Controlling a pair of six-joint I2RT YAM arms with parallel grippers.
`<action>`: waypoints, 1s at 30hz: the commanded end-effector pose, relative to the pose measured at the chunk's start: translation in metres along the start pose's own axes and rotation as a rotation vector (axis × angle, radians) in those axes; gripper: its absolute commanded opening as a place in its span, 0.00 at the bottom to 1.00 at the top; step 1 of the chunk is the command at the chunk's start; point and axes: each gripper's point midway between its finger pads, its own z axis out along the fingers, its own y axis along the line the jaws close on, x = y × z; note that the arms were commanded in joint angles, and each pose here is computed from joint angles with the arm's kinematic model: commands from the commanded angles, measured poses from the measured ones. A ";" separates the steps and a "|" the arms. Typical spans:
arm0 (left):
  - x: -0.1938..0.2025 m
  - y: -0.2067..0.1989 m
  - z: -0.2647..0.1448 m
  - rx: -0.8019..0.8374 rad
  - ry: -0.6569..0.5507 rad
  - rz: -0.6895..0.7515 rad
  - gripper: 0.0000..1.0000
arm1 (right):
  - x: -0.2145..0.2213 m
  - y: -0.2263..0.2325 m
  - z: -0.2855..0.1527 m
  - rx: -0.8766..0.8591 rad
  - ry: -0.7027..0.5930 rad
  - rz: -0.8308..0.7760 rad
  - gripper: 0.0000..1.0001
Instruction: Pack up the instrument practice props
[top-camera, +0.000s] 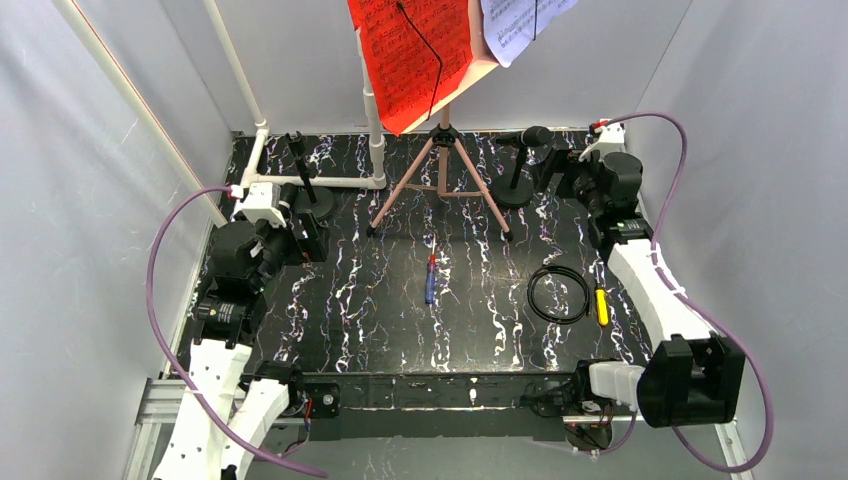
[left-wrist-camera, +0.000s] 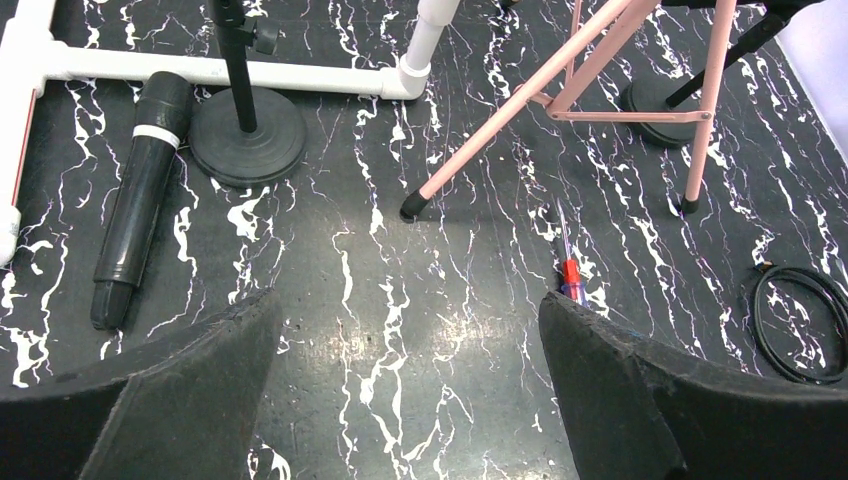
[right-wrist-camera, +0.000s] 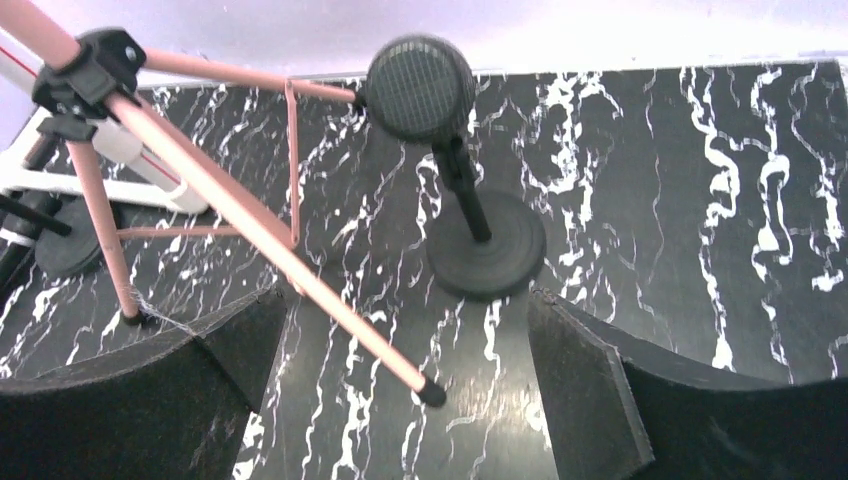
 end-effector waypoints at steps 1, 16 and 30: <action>0.002 0.000 0.001 -0.002 0.010 0.017 0.98 | -0.048 0.010 0.020 -0.084 -0.208 -0.041 0.99; 0.005 -0.003 0.007 0.021 0.034 0.015 0.98 | -0.041 -0.007 0.082 -0.094 -0.283 -0.118 0.99; 0.008 -0.004 0.008 0.028 0.042 0.019 0.98 | -0.044 -0.006 0.126 -0.113 -0.320 -0.143 0.88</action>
